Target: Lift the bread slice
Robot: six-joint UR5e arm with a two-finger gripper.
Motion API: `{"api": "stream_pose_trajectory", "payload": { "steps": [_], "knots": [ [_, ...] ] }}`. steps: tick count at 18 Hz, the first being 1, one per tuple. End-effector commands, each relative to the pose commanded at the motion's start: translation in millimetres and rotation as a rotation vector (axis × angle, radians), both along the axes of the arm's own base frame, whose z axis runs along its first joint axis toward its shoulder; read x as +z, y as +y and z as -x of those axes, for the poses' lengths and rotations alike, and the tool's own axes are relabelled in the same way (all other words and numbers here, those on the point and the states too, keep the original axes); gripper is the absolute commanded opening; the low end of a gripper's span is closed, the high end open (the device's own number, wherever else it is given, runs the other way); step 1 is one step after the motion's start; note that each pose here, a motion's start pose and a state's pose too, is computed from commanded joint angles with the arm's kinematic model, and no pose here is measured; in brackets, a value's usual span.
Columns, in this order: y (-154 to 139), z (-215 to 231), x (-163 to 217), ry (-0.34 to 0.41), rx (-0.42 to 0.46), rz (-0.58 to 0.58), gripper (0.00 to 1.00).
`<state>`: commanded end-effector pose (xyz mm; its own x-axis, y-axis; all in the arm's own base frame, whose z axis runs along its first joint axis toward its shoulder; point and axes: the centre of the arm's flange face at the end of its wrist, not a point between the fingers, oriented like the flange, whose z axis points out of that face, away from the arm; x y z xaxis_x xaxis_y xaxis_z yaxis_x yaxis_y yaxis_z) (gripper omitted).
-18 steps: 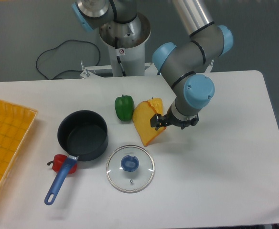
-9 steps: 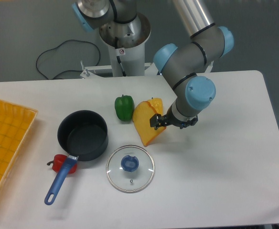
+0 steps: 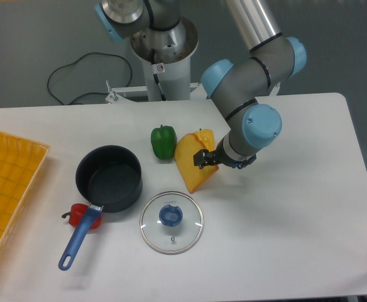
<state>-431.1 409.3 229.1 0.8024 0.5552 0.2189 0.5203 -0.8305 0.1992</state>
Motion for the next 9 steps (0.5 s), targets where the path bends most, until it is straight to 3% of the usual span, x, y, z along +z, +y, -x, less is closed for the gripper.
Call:
{"api": "stream_pose_trajectory", "payload": {
  "steps": [1, 4, 6, 8, 9],
  "knots": [
    [0.2, -0.3, -0.1, -0.003, 0.001, -0.002, 0.96],
    [1.5, -2.0, 1.9, -0.011, 0.002, -0.009, 0.71],
    [1.1, -1.1, 5.2, -0.019, 0.003, -0.006, 0.63],
    [2.8, -3.0, 5.1, -0.025, 0.005, -0.009, 0.47],
    [3.5, -3.5, 4.2, -0.026, 0.004, -0.008, 0.47]
  ]
}}
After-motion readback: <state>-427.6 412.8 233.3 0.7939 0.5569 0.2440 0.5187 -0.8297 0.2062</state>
